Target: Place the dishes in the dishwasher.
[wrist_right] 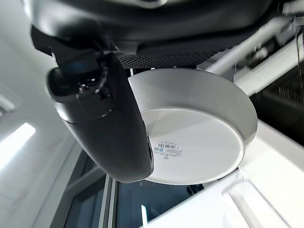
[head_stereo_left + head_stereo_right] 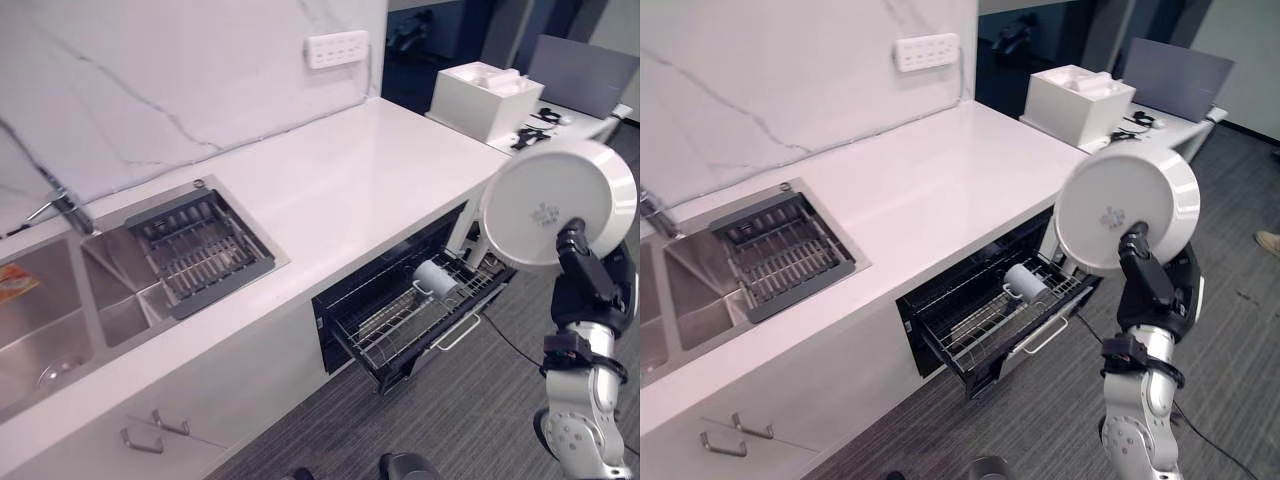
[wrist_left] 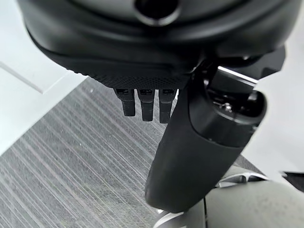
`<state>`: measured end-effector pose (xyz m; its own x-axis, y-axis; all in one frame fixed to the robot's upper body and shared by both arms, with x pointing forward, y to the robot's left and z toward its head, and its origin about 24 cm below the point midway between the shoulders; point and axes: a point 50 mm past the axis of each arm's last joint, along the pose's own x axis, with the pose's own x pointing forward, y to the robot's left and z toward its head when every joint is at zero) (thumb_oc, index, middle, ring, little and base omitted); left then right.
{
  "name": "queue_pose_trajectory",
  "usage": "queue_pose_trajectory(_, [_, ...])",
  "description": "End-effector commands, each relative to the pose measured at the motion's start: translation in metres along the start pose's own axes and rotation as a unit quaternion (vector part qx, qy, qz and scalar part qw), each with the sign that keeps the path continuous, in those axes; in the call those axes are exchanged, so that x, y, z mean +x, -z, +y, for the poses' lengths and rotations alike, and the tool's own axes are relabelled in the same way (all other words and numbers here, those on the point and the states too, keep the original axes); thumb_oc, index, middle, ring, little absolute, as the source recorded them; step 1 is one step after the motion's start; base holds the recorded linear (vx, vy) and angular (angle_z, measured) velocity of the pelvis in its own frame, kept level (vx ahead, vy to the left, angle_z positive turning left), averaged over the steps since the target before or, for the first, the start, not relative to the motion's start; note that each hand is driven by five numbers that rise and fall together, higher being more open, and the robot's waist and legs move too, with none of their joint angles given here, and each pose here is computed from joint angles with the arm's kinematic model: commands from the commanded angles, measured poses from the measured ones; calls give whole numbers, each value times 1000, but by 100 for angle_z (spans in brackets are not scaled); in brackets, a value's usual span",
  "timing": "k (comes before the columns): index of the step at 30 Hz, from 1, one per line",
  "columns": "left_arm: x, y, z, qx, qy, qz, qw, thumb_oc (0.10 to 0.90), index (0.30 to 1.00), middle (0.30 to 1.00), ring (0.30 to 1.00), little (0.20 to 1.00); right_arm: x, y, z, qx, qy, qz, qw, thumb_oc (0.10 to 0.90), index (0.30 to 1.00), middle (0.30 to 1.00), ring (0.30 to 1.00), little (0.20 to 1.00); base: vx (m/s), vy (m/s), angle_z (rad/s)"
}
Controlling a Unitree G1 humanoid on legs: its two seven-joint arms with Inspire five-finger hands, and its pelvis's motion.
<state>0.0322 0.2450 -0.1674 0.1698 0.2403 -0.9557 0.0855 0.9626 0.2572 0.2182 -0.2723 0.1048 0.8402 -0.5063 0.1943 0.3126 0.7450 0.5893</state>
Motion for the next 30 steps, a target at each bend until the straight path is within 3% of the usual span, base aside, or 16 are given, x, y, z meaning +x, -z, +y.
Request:
queue_pose_trajectory(1, [1,-31,-1,0,7,-56,998,800,900,900,900,900,20,-46,62,-8,-173,-162,971,400,300,300,300,300,46,-12,-19])
queue_pose_trajectory(14, [0,-53,5,5,9,-82,997,800,900,900,900,900,24,-3,35,-218,-180,-106,953,400,300,300,300,300,4,2,-3])
queue_pose_trajectory(20, [-1,-48,7,22,11,-80,996,800,900,900,900,900,35,-4,19,-335,-187,-123,915,400,300,300,300,300,38,-19,11])
queue_pose_trajectory(30, [-2,-42,14,33,7,-81,996,800,900,900,900,900,44,-11,23,-462,-237,-146,842,400,300,300,300,300,44,-5,11])
